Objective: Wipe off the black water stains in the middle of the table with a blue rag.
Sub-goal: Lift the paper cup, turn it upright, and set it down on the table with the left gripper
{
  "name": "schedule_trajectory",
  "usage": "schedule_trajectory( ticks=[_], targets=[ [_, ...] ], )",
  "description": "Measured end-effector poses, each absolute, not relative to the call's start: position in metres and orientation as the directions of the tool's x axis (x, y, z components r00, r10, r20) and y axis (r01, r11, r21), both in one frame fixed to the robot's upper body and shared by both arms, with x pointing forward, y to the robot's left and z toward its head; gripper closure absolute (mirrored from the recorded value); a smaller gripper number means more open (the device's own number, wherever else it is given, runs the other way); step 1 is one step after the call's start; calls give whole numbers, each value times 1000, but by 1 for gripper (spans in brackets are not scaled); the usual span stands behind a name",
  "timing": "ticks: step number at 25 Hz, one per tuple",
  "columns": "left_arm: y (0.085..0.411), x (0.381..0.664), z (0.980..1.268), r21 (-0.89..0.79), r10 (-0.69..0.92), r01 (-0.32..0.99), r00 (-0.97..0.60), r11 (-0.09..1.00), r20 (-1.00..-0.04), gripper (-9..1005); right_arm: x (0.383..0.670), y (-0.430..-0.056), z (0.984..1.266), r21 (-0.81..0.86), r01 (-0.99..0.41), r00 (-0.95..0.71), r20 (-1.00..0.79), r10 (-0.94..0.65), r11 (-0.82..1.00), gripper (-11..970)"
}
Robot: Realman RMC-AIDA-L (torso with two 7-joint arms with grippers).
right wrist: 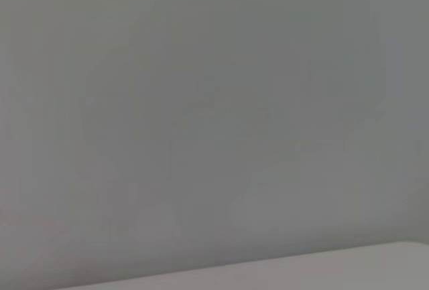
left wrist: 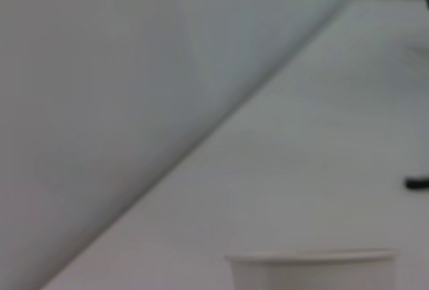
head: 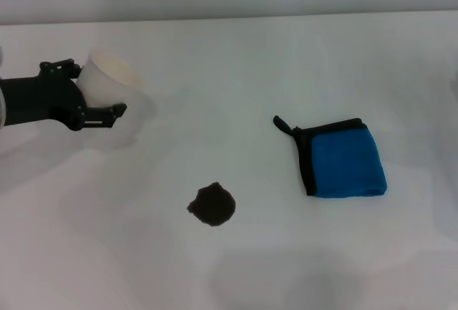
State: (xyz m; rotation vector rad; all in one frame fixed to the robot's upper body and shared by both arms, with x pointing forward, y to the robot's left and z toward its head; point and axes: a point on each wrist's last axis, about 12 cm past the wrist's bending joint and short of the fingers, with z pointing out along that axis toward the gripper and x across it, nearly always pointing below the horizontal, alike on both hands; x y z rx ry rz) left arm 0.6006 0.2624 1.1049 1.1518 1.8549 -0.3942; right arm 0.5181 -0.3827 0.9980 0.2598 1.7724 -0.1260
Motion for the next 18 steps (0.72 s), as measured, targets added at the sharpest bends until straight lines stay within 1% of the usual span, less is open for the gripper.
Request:
schedule_trajectory(
  ticks=[7, 13, 18],
  targets=[
    [271, 585, 1075, 106, 371, 760, -186, 641, -910, 124, 522, -383, 1001, 50, 237, -191, -977, 97, 970, 104],
    [268, 571, 1051, 117, 301, 719, -132, 685, -945, 124, 524, -385, 1003, 41, 235, -184, -979, 86, 971, 104],
    [270, 562, 1038, 181, 286, 650, -57, 738, -957, 124, 524, -385, 1004, 39, 234, -184, -979, 84, 972, 104]
  ],
)
